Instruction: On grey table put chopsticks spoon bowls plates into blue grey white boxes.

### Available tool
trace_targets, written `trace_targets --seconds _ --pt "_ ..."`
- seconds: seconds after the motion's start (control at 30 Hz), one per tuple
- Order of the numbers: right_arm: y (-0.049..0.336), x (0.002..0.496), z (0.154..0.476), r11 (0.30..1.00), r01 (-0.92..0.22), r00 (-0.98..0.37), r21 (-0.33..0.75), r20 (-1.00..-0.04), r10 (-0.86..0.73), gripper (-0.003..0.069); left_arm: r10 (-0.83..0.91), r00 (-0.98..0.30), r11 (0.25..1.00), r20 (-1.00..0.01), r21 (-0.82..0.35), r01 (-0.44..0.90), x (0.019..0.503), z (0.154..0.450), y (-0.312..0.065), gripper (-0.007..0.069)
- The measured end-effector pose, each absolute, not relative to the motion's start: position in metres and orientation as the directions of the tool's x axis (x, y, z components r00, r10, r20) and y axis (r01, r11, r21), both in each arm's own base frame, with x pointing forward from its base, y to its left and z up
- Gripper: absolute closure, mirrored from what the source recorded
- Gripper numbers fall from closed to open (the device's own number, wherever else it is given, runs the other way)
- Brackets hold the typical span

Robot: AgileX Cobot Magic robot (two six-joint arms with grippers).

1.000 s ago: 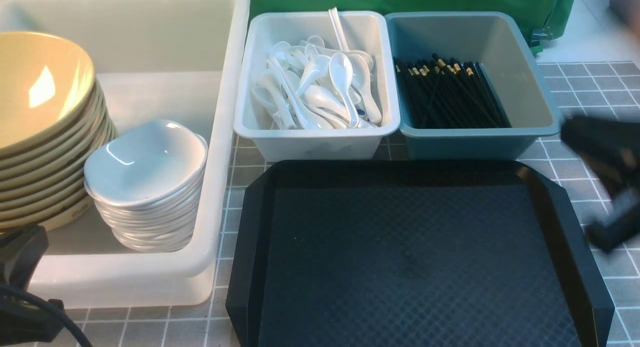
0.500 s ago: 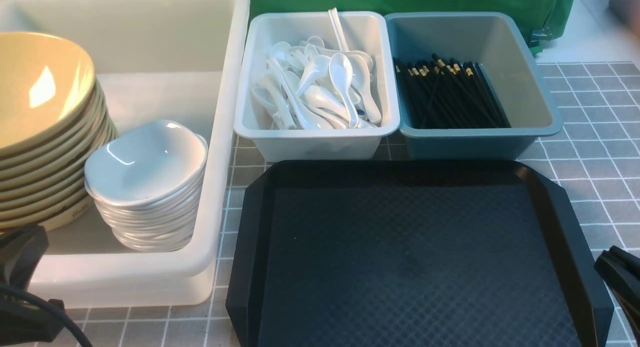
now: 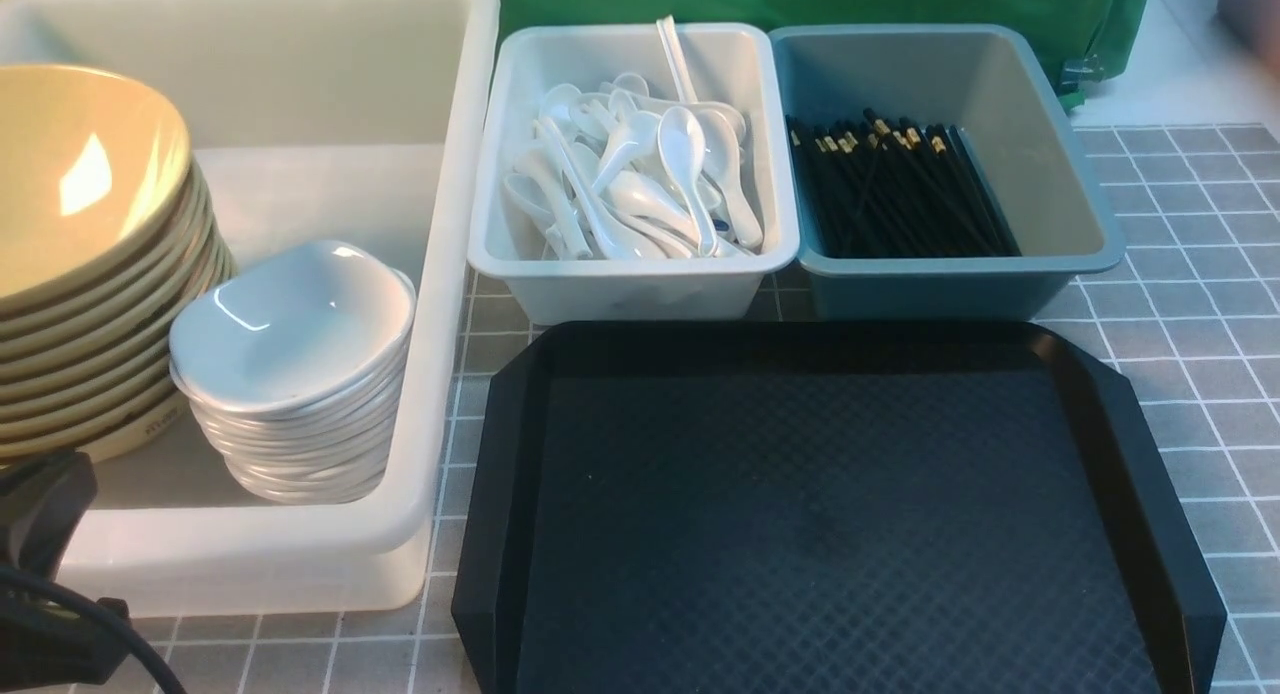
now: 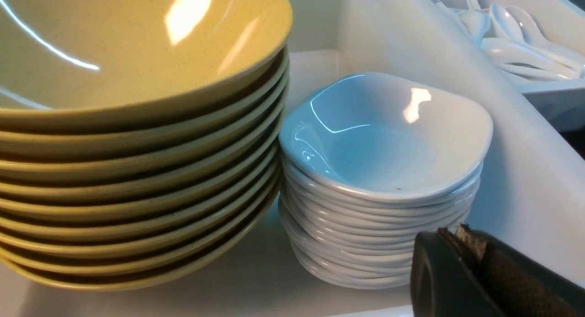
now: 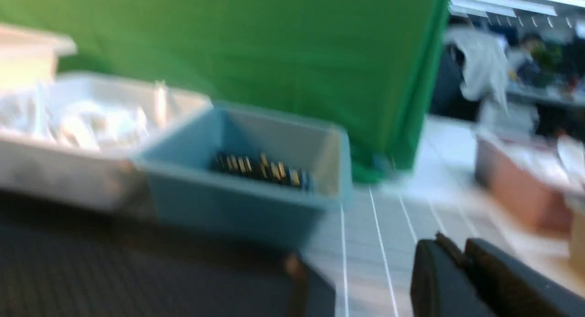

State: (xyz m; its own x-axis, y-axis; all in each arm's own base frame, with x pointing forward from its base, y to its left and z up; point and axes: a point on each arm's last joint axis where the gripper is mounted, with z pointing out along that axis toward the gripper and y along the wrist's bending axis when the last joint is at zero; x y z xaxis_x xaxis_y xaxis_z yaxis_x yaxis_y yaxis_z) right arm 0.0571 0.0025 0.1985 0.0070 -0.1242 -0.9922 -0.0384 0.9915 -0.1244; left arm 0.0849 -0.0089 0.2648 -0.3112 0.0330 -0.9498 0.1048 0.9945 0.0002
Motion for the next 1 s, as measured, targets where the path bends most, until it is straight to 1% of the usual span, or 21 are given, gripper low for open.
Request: trace_targets --seconds 0.07,0.1,0.13,0.17,0.2,0.87,0.97,1.0 --pt "0.002 0.056 0.188 0.998 -0.040 -0.114 -0.050 -0.992 -0.054 0.0549 0.033 -0.314 0.995 -0.949 0.000 0.105 0.085 0.265 -0.009 0.0634" --pt "0.003 0.056 0.184 0.999 -0.040 -0.153 -0.023 -0.988 -0.029 0.0547 0.033 -0.314 0.995 -0.949 0.000 0.105 0.085 0.265 -0.009 0.0634" --pt "0.003 0.056 0.183 0.999 -0.039 -0.163 -0.010 -0.986 -0.017 0.0547 0.033 -0.315 0.995 -0.949 0.000 0.105 0.085 0.265 -0.009 0.0634" --pt "0.003 0.055 0.177 0.999 -0.039 -0.227 0.018 -0.974 0.009 0.0547 0.034 -0.317 0.995 -0.948 0.000 0.104 0.085 0.264 -0.009 0.0634" --pt "0.003 0.054 0.175 0.999 -0.036 -0.255 0.034 -0.967 0.023 0.0545 0.034 -0.319 0.995 -0.947 0.000 0.104 0.085 0.264 -0.009 0.0634" --pt "0.003 0.054 0.174 0.999 -0.034 -0.264 0.042 -0.964 0.032 0.0526 0.037 -0.316 0.994 -0.948 0.003 0.105 0.084 0.264 -0.009 0.0634" --pt "0.003 0.054 0.174 0.999 -0.034 -0.265 0.042 -0.964 0.032 0.0527 0.036 -0.286 0.994 -0.957 0.005 0.107 0.080 0.258 -0.008 0.0634" --pt "0.003 0.054 0.174 0.999 -0.034 -0.265 0.042 -0.964 0.032 0.0527 0.033 -0.261 0.994 -0.965 0.005 0.108 0.074 0.246 -0.008 0.0634"
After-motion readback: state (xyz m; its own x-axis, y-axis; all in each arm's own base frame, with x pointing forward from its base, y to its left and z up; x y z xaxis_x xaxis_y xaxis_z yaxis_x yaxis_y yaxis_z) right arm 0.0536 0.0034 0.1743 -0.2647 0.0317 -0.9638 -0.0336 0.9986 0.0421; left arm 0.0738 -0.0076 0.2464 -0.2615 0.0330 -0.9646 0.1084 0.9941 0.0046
